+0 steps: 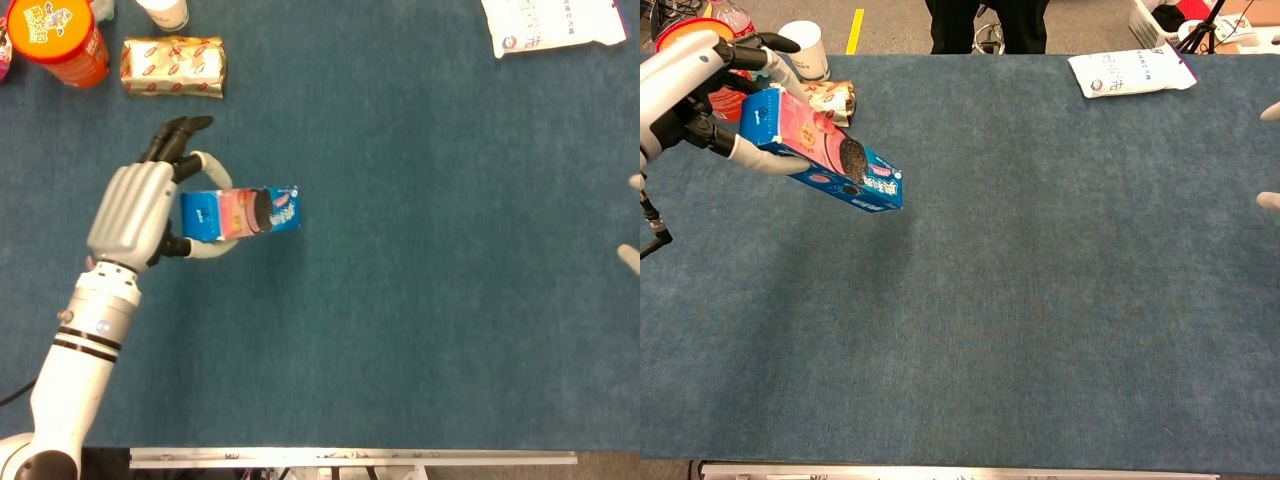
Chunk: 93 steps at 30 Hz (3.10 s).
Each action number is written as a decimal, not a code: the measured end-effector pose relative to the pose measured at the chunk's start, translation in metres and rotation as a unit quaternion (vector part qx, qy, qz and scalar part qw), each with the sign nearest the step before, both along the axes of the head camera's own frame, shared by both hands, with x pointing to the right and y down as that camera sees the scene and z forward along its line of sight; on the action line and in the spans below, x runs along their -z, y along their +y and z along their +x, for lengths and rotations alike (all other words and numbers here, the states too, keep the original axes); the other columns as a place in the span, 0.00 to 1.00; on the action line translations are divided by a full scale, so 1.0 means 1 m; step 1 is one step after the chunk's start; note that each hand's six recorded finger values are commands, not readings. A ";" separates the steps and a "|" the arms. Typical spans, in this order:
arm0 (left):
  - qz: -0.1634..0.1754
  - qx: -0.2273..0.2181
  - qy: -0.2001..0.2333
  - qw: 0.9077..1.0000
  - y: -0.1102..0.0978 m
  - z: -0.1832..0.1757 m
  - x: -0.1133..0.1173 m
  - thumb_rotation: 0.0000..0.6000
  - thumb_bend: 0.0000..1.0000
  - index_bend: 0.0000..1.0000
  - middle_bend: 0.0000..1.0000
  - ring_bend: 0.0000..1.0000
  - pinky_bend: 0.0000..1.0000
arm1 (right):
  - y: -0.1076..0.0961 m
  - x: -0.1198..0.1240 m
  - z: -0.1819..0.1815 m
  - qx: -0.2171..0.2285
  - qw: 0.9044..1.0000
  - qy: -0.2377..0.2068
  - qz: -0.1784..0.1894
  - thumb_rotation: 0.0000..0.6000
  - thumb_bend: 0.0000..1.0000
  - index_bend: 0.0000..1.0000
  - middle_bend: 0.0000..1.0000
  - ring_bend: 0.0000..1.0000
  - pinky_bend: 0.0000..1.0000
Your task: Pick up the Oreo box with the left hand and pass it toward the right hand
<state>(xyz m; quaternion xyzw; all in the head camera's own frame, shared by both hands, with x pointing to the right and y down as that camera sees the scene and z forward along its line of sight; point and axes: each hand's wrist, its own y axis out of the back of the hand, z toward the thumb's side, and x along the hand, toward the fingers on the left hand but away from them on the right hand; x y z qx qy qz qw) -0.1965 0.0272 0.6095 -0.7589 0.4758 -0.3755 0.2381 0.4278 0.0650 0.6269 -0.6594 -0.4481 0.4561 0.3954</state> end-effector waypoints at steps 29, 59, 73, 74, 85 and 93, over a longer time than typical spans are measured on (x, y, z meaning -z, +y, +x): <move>0.003 -0.053 0.059 0.997 -0.006 0.070 0.015 1.00 0.24 0.85 0.14 0.08 0.29 | -0.013 -0.041 -0.078 0.052 0.993 -0.100 -0.022 1.00 0.00 0.16 0.18 0.21 0.40; -0.009 -0.091 0.130 0.987 -0.006 0.130 0.026 1.00 0.24 0.85 0.14 0.09 0.30 | -0.009 -0.079 -0.158 0.078 0.967 -0.237 -0.056 1.00 0.00 0.16 0.18 0.21 0.40; -0.016 -0.097 0.141 0.985 -0.001 0.138 0.022 1.00 0.24 0.85 0.15 0.09 0.30 | -0.002 -0.090 -0.178 0.073 0.960 -0.264 -0.060 1.00 0.00 0.13 0.17 0.19 0.39; -0.016 -0.098 0.142 0.985 -0.001 0.139 0.022 1.00 0.24 0.85 0.15 0.09 0.30 | -0.002 -0.092 -0.181 0.072 0.960 -0.266 -0.059 1.00 0.00 0.13 0.17 0.19 0.39; -0.021 -0.100 0.151 0.983 0.003 0.140 0.023 1.00 0.24 0.85 0.15 0.10 0.31 | 0.002 -0.103 -0.191 0.072 0.955 -0.282 -0.063 1.00 0.00 0.21 0.30 0.29 0.39; -0.019 -0.108 0.159 0.981 0.007 0.142 0.026 1.00 0.24 0.85 0.16 0.11 0.31 | 0.001 -0.103 -0.189 0.058 0.955 -0.286 -0.050 1.00 0.14 0.44 0.48 0.47 0.42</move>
